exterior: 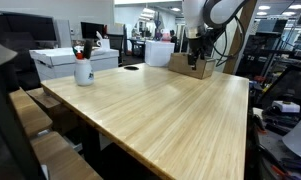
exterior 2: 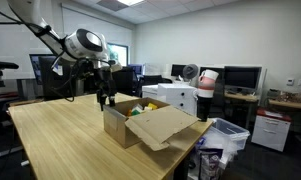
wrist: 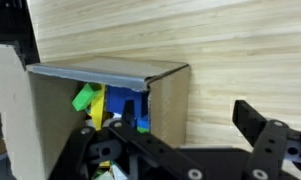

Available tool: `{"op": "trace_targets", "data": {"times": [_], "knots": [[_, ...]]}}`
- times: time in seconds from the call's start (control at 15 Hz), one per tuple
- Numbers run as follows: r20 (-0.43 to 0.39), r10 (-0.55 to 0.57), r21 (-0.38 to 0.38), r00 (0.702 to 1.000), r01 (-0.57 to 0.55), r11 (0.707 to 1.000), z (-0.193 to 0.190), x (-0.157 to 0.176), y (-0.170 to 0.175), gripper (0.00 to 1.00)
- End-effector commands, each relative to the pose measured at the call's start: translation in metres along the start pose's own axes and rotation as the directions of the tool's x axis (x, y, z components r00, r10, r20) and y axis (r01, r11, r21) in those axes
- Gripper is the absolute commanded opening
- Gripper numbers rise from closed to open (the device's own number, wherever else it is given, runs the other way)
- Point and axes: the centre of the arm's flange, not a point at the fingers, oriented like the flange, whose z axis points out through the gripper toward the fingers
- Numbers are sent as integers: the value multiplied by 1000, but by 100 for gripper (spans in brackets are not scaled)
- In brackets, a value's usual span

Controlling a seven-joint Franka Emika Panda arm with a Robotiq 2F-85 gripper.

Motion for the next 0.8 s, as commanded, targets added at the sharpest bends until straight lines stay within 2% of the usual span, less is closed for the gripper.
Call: {"op": "trace_targets", "data": {"times": [0.0, 0.13, 0.2, 0.27, 0.33, 0.73], "knots": [[35, -18, 74, 999, 15, 997, 24, 10, -1, 100], [42, -3, 90, 999, 0, 996, 30, 12, 0, 100], [45, 10, 96, 999, -14, 995, 31, 12, 1, 75], [38, 29, 89, 999, -32, 996, 32, 11, 1, 75], [28, 47, 77, 999, -49, 996, 30, 11, 2, 70], [-19, 116, 22, 993, -115, 993, 16, 5, 2, 34]]}}
